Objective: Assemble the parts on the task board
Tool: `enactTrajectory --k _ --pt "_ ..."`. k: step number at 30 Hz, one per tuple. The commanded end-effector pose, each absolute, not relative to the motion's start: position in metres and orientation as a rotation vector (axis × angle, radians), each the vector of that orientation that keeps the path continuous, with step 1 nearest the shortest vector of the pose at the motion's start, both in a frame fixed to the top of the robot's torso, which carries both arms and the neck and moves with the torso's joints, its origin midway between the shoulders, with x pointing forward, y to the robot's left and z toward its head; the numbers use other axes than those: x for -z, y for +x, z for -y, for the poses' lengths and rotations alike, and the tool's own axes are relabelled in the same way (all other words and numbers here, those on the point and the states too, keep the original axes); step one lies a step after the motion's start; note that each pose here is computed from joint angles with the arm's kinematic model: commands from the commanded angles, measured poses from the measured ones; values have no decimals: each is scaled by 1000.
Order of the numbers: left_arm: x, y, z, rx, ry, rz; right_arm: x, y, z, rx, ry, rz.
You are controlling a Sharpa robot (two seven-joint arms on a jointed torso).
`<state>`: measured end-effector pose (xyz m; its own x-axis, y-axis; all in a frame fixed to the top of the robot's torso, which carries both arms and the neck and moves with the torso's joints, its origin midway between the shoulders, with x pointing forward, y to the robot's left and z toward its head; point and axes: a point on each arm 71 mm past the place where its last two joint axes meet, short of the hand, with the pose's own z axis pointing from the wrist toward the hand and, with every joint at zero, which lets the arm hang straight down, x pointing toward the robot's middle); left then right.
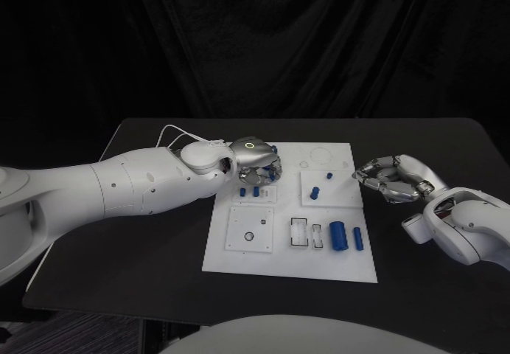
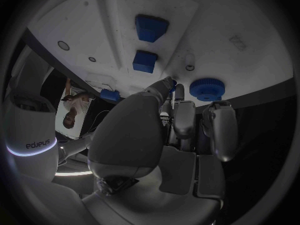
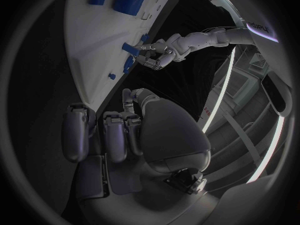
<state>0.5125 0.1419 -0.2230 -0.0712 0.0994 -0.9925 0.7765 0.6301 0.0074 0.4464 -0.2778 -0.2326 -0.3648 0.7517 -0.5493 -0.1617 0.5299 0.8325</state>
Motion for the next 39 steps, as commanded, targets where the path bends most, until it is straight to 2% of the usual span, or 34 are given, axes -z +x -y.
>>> enactTrajectory --k 1,13,27,39 --pt "220 508 -144 671 743 -1515 234 446 278 -1046 508 -1690" --pt "199 492 -169 676 717 -1491 235 447 279 -1044 509 -1696" --pt "202 486 -195 626 693 -1563 236 448 276 -1052 503 -1707" --pt "205 490 -202 596 675 -1579 236 448 275 -1055 502 -1710"
